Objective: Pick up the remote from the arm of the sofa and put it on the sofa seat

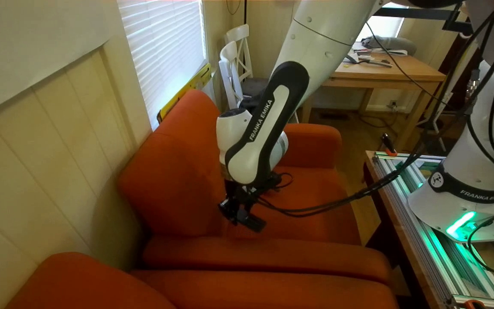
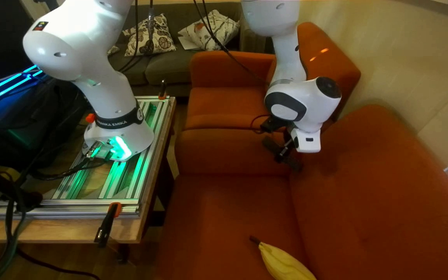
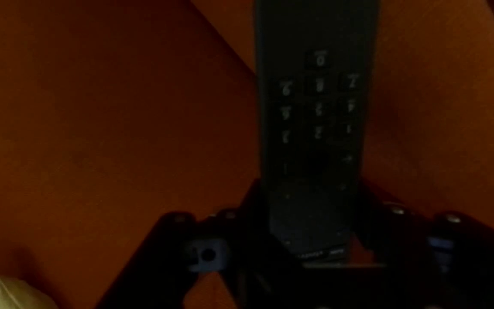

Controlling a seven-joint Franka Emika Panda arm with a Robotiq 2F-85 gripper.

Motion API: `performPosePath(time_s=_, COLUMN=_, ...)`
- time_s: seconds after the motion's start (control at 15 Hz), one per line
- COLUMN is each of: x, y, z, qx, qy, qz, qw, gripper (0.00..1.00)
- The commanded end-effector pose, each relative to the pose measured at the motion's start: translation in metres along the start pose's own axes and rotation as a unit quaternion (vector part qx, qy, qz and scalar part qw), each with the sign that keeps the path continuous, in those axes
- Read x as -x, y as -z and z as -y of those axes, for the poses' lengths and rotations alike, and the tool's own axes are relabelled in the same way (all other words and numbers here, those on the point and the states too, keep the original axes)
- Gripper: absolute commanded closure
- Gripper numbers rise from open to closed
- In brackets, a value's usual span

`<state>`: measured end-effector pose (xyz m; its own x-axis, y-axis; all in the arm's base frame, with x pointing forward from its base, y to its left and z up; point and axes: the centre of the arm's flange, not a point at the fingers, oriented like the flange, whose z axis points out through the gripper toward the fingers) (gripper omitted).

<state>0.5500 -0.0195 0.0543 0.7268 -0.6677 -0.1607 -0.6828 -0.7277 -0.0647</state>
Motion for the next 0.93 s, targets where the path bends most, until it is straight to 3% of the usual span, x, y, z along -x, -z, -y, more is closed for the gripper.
performPosePath(time_s=0.0, x=-0.01, y=-0.005, z=-0.028, qx=-0.032, qy=-0.073, qz=0.001, qw=0.9969, gripper=0.76)
performPosePath(time_s=0.47, x=-0.01, y=-0.038, z=-0.082, qx=-0.02, qy=-0.168, qz=0.023, qw=0.9853, gripper=0.76)
performPosePath(time_s=0.87, x=-0.011, y=-0.079, z=-0.131, qx=-0.009, qy=-0.24, qz=0.031, qw=0.9702, gripper=0.76)
